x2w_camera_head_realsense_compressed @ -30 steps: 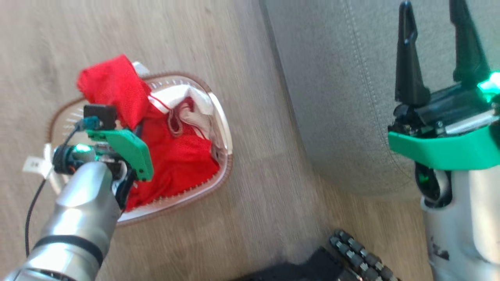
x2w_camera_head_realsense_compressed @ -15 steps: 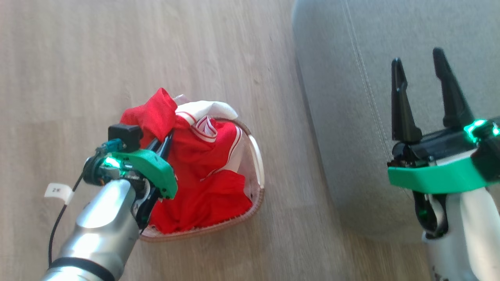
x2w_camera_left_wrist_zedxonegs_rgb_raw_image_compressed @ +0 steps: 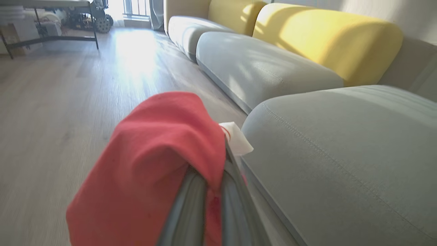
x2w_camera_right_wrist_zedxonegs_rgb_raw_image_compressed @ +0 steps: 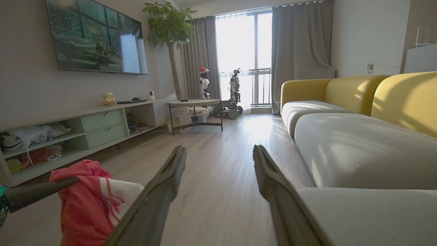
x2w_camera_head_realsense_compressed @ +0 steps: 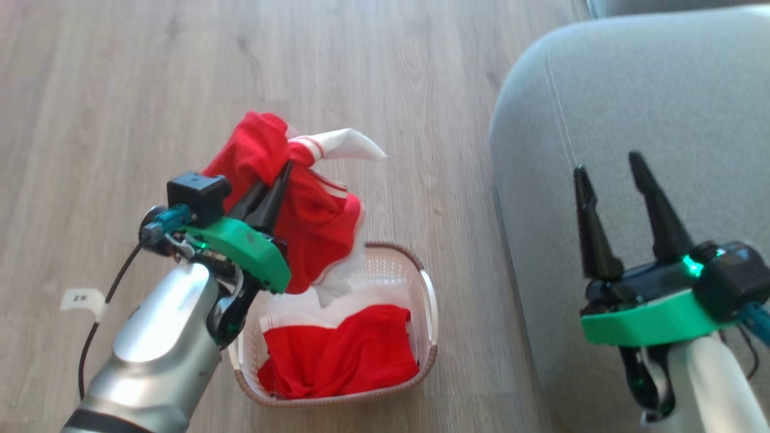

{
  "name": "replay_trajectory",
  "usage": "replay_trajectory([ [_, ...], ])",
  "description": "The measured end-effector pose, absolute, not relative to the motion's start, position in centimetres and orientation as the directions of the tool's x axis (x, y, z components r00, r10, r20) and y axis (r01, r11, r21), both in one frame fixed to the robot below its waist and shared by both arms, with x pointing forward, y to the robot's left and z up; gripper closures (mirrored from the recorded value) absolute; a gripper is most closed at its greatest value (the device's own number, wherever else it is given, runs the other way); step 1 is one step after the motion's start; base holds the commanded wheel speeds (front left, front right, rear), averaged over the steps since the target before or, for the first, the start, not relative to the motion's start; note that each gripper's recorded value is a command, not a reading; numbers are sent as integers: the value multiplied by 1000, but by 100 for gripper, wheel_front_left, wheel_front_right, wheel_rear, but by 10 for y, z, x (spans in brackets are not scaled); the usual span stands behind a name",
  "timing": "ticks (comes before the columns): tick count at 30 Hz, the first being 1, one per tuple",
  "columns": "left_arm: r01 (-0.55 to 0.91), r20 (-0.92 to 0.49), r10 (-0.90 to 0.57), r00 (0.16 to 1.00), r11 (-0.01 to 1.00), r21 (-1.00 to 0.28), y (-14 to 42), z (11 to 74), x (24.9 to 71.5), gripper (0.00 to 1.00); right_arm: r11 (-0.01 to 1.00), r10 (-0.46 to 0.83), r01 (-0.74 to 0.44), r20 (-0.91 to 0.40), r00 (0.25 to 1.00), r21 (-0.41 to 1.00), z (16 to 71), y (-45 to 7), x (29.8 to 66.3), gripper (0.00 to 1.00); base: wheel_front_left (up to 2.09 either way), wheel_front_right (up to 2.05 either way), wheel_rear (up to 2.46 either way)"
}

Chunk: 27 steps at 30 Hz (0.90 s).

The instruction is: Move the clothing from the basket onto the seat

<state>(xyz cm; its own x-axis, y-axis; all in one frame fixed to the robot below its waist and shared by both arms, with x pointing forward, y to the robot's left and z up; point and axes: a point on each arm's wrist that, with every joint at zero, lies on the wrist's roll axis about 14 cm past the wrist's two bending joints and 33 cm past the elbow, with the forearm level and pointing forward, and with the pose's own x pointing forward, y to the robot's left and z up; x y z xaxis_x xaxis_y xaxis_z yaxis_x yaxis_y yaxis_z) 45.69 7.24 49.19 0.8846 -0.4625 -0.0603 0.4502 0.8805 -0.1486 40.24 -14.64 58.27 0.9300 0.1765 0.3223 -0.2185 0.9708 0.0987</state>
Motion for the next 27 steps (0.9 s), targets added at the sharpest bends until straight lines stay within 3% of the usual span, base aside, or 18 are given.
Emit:
replay_trajectory([
  [13,508,167,-490,856,857,-87,63,603,429,100,924,316,-366,319,893,110,584,-97,374,0,0,0,0],
  [20,510,178,-492,852,857,-73,61,615,425,100,900,372,-421,306,876,113,579,-81,368,0,0,0,0],
  [27,511,170,-495,852,857,-69,60,616,426,100,825,534,-562,236,811,65,560,-34,366,0,0,0,0],
])
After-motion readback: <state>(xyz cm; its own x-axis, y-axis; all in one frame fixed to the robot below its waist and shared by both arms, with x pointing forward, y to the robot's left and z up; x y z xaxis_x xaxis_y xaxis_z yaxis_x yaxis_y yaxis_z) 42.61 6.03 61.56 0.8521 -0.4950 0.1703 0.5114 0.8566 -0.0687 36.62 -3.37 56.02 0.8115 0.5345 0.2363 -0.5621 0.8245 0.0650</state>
